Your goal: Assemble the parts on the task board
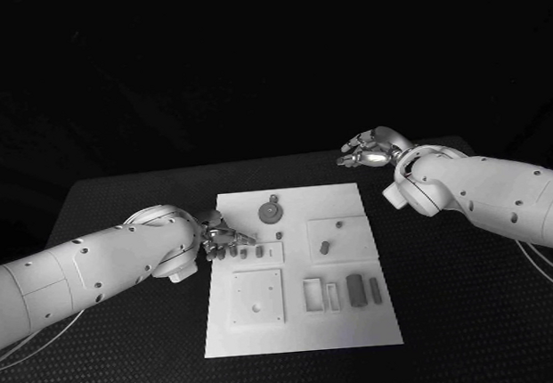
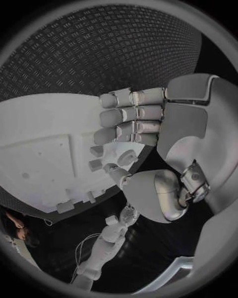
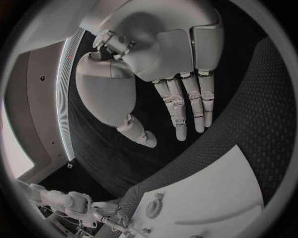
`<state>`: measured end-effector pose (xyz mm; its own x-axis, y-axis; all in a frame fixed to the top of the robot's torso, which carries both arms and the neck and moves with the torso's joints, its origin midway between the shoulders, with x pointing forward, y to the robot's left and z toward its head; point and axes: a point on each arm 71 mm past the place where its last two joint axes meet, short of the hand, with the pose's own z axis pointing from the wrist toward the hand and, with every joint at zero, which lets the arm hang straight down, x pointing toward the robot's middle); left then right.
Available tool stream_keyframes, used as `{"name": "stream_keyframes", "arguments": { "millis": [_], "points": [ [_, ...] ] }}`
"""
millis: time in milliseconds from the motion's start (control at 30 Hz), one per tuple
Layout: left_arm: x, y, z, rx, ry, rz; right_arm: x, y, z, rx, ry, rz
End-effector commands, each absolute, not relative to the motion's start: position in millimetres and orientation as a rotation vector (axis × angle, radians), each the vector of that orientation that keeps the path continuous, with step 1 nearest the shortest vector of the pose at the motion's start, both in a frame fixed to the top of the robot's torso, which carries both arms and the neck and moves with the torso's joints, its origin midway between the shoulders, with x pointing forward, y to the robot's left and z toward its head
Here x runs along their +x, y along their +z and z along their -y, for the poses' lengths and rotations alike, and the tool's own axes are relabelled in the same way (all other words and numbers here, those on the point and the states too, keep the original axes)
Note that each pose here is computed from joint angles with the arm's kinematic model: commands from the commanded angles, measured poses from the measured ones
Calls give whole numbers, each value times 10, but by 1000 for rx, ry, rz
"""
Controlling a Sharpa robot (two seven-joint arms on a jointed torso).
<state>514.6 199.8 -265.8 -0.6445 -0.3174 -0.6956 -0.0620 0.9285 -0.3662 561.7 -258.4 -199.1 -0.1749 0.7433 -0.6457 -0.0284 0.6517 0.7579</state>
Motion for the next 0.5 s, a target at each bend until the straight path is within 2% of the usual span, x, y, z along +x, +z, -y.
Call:
{"name": "stream_keyframes", "arguments": {
  "millis": [33, 233, 333, 500],
  "points": [
    [5176, -2663, -2058, -385, -428, -2195, 5616, -1989, 2578, 587, 768, -1614],
    [5228, -2580, -2075, -435, -502, -2116, 5616, -1990, 2577, 586, 769, -1615],
    [5251, -2524, -2050, -473, -607, -2060, 5616, -1990, 2579, 586, 769, -1615],
    [5269, -2345, -1913, -395, -857, -1834, 5615, -1989, 2597, 587, 766, -1614]
  ]
}}
